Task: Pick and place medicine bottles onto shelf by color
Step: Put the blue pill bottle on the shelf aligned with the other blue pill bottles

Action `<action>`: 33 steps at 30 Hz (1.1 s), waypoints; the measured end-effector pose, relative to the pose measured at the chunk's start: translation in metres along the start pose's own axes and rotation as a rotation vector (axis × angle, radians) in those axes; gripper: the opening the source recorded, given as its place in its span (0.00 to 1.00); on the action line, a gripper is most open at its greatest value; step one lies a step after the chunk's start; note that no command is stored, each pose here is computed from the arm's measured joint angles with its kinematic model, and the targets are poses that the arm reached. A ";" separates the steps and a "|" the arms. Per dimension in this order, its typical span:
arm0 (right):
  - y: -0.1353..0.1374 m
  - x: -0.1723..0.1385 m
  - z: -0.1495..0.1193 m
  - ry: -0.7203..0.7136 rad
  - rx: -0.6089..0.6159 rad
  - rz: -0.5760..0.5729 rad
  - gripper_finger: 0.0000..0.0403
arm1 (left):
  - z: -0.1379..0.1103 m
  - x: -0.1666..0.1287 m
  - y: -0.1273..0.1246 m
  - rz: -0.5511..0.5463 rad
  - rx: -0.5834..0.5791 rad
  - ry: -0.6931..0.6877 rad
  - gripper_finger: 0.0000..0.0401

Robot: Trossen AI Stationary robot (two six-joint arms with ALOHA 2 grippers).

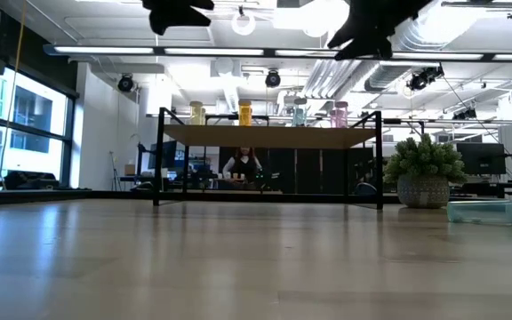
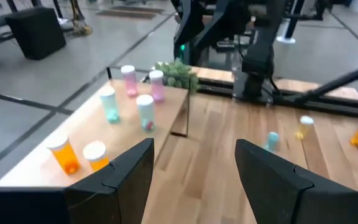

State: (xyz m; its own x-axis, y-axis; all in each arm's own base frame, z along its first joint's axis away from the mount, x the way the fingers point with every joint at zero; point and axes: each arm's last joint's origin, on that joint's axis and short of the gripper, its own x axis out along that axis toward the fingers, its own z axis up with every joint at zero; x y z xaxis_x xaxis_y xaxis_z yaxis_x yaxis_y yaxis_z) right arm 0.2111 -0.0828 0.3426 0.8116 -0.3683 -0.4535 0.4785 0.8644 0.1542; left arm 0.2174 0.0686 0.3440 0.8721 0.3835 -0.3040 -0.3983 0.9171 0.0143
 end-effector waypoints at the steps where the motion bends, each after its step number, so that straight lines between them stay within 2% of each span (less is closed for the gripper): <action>1: 0.004 -0.001 0.000 0.009 0.006 0.013 0.46 | 0.000 -0.002 0.000 -0.003 0.002 0.006 0.53; 9: 0.031 -0.009 -0.009 0.106 0.110 0.092 0.46 | 0.006 -0.023 0.002 0.008 0.048 -0.048 0.53; 16: 0.056 -0.018 -0.029 0.190 0.240 0.005 0.46 | 0.008 -0.029 0.003 0.021 0.095 -0.068 0.53; 19: 0.065 -0.023 -0.037 0.223 0.341 -0.024 0.46 | 0.007 -0.029 0.003 0.017 0.085 -0.057 0.53; 28: 0.095 -0.033 -0.067 0.400 0.621 -0.085 0.46 | -0.004 -0.029 -0.002 -0.178 -0.038 0.066 0.53; 33: 0.118 -0.035 -0.084 0.497 0.683 -0.084 0.46 | -0.009 -0.030 -0.007 -0.265 -0.061 0.125 0.53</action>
State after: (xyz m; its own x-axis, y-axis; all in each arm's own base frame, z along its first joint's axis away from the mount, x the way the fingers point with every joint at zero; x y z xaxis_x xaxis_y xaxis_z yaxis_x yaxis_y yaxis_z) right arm 0.2112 0.0607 0.3024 0.5991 -0.0908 -0.7955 0.7577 0.3855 0.5266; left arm 0.1911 0.0495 0.3441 0.9079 0.1114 -0.4042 -0.1806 0.9739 -0.1373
